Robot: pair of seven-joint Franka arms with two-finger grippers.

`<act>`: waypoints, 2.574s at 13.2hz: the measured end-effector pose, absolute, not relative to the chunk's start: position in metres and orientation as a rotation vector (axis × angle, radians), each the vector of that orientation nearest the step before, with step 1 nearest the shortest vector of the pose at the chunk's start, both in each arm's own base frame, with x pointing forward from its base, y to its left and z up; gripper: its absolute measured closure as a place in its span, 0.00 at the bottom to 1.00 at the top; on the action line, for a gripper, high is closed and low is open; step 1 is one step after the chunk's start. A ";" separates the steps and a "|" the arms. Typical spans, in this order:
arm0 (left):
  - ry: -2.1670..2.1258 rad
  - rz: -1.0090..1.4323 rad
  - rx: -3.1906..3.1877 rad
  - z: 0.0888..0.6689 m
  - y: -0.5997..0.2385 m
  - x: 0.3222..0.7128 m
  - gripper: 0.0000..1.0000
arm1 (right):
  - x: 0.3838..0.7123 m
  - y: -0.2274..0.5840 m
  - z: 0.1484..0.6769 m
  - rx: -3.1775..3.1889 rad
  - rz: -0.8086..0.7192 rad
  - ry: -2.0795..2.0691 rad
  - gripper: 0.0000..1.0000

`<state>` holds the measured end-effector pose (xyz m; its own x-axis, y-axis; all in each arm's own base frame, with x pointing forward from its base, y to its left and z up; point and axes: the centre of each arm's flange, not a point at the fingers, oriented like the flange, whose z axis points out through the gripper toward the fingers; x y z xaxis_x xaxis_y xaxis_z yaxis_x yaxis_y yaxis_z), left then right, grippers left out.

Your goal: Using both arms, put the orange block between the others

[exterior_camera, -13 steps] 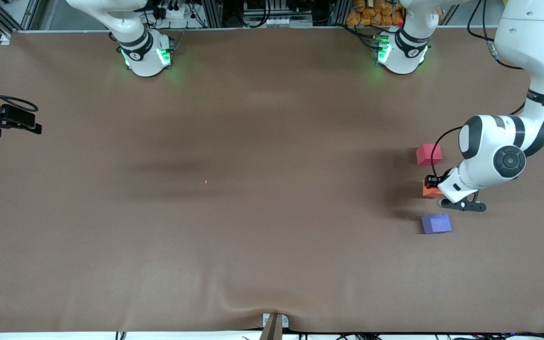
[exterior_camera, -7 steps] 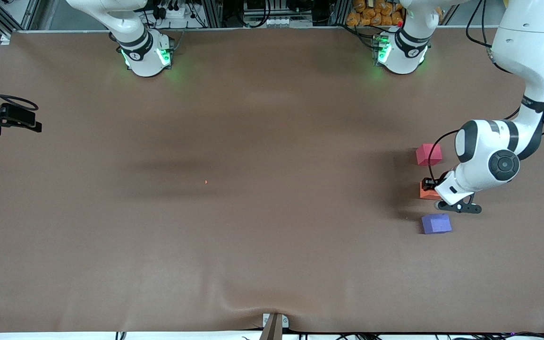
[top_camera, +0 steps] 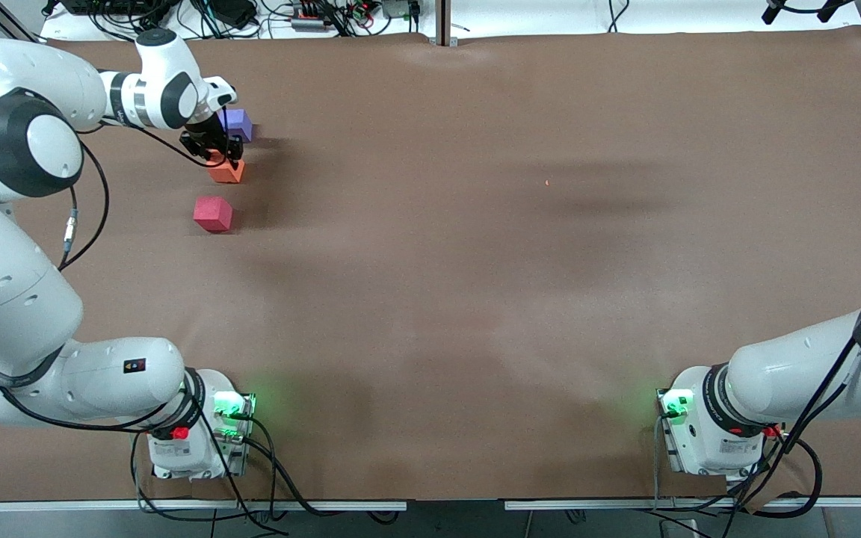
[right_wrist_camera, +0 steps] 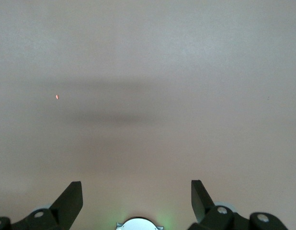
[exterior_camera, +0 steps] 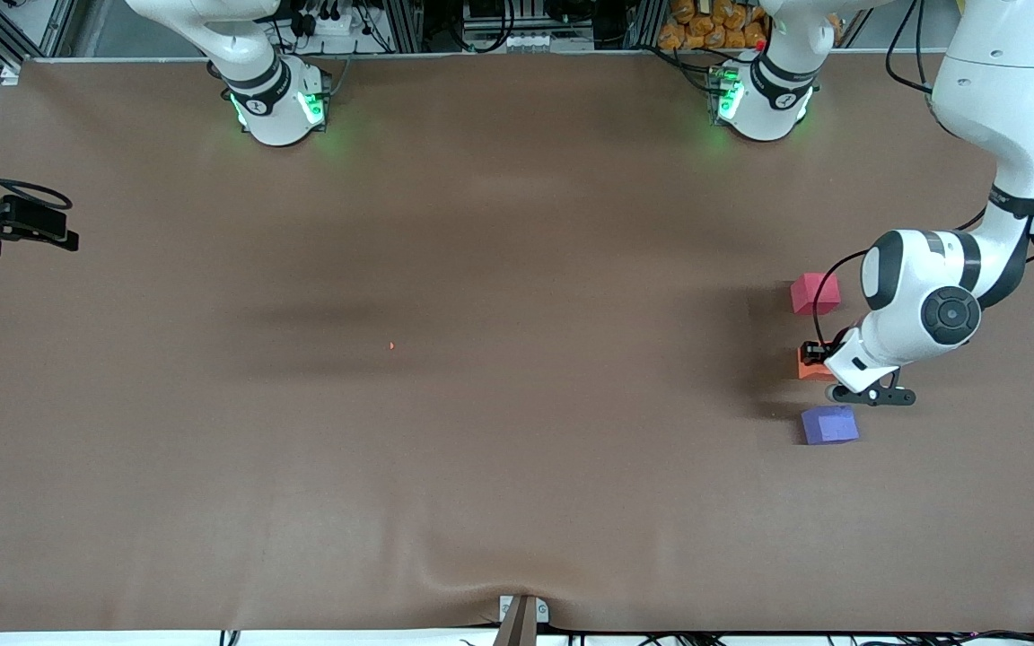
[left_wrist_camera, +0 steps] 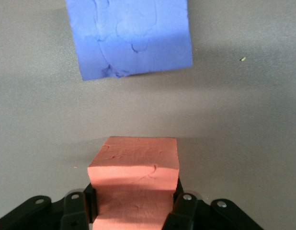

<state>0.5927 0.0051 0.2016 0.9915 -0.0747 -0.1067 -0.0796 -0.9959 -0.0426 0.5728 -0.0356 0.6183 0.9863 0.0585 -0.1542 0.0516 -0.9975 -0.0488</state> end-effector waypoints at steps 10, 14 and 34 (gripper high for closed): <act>0.099 0.075 -3.086 0.230 0.009 0.616 0.00 | 0.572 -0.037 0.622 -3.090 0.229 -0.081 0.00; 0.071 0.069 -3.058 0.322 0.013 0.644 0.00 | 0.572 -0.036 0.622 -3.090 0.228 -0.084 0.00; -0.063 -0.004 -3.130 0.673 -0.036 0.513 0.00 | 0.576 -0.025 0.602 -3.078 0.325 -0.112 0.00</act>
